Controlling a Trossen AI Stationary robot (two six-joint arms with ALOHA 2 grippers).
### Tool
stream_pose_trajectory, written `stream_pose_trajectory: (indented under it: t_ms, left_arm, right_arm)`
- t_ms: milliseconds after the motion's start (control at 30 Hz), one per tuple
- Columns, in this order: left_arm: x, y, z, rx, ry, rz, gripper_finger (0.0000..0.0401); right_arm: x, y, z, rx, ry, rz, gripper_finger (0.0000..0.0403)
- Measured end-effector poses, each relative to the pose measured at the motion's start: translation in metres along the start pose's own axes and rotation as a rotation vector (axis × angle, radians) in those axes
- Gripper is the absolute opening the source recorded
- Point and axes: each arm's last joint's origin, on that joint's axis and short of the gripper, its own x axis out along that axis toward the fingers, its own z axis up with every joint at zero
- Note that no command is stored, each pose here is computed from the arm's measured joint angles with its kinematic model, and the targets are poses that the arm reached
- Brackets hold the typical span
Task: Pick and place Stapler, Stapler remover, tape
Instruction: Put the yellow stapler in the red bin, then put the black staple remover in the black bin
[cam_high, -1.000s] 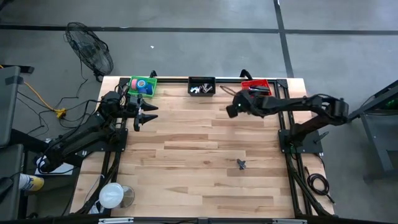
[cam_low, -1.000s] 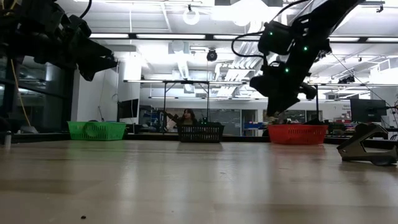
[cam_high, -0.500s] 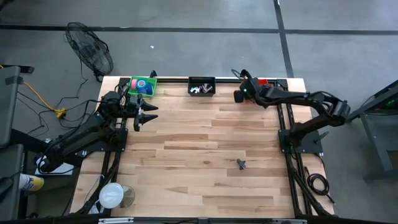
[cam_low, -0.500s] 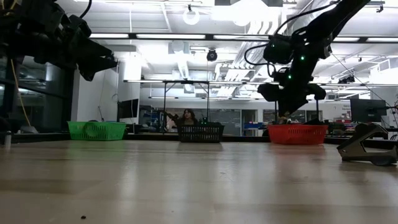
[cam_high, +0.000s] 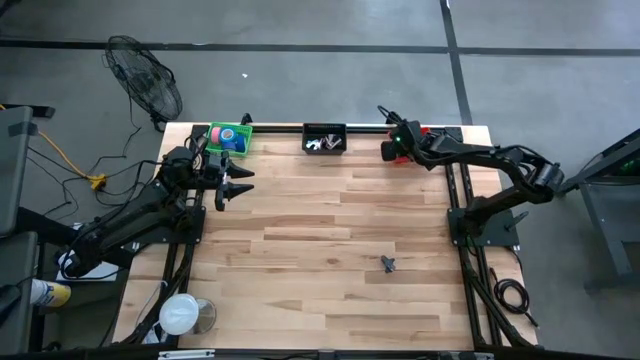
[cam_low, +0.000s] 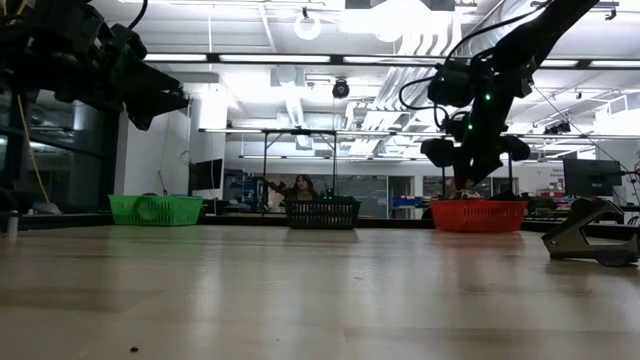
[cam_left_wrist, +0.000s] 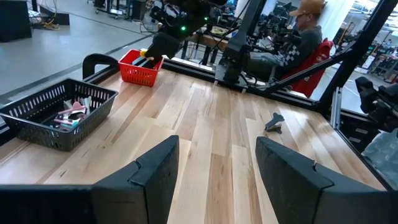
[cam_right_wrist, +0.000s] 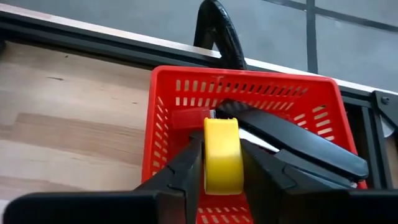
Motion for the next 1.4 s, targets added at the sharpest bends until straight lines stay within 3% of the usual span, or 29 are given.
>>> stream_pose_trajectory:
  t_ms: [233, 500, 633, 1000, 1400]
  left_arm:
    - [0.000, 0.000, 0.000, 0.000, 0.000, 0.000, 0.0211]
    - [0.000, 0.000, 0.000, 0.000, 0.000, 0.000, 0.0211]
    - [0.000, 0.000, 0.000, 0.001, 0.001, 0.000, 0.0211]
    - [0.000, 0.000, 0.000, 0.006, 0.002, 0.000, 0.0211]
    - [0.000, 0.000, 0.000, 0.002, 0.002, 0.003, 0.0211]
  right_arm:
    - [0.000, 0.000, 0.000, -0.004, -0.012, -0.017, 0.0126]
    - [0.000, 0.000, -0.001, -0.028, 0.017, 0.002, 0.0198]
    - [-0.006, -0.001, -0.002, -0.037, 0.058, 0.077, 0.0217]
    - [-0.045, -0.005, -0.013, -0.015, 0.294, 0.416, 0.0220]
    - [-0.099, 0.033, -0.054, -0.109, 0.392, 0.613, 0.0220]
